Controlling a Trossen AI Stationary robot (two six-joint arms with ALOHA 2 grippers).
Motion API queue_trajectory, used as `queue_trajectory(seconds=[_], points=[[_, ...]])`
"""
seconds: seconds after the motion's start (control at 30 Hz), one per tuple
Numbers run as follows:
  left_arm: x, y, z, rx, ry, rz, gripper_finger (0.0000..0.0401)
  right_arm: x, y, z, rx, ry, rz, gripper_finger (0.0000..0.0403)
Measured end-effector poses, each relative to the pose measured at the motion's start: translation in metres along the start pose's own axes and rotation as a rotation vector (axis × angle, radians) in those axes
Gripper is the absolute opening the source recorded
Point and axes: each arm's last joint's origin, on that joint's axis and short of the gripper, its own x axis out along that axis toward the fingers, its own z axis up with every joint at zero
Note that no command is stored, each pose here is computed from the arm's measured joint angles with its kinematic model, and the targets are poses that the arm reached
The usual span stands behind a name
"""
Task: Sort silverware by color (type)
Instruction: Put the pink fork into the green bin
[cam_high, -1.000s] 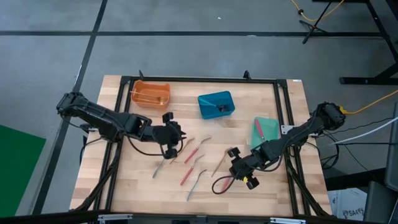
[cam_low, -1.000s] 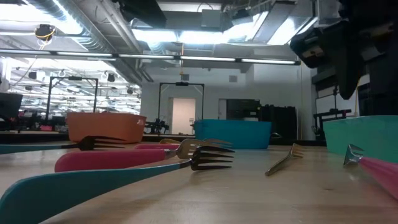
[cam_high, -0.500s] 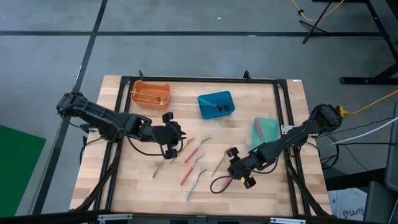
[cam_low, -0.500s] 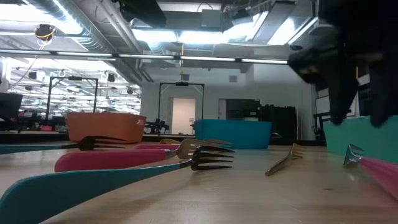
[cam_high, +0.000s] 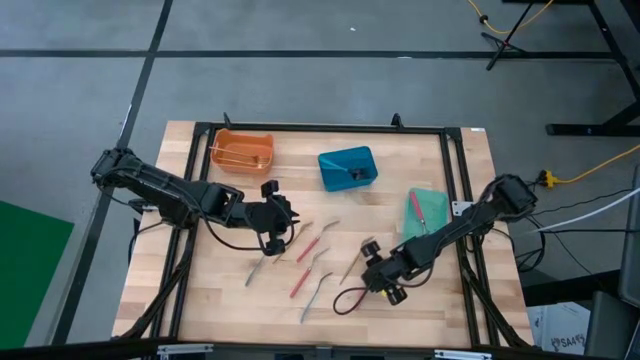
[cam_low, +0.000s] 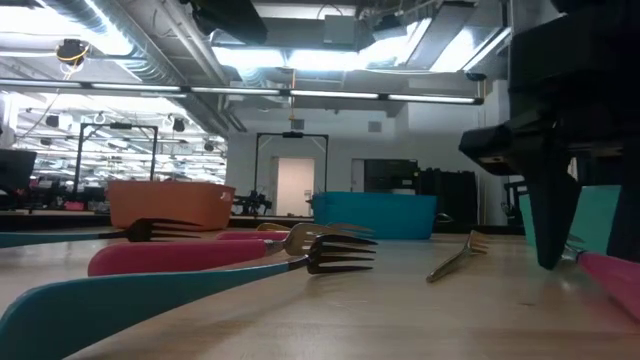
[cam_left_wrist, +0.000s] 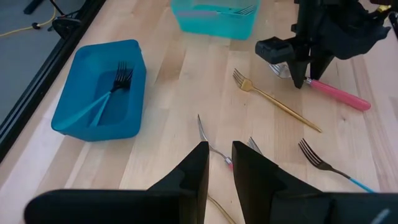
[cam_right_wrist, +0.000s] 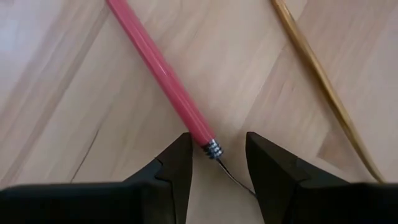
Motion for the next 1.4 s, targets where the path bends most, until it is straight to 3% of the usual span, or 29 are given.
queue_trajectory(seconds=[0.57,1.0,1.4], points=[[0.0,0.0,0.0,0.0,0.001,-0.001,0.0064,0.006,0.0,-0.001,0.0,0.016,-0.006,0.0134],[0.0,0.0,0.0,0.0,0.0,0.0,0.0064,0.006,0.0,-0.001,0.009,0.021,-0.003,0.001],[0.0,0.0,0.0,0.0,0.001,0.0,0.0064,-0.022,0.011,0.003,0.145,-0.057,-0.019,0.0007]])
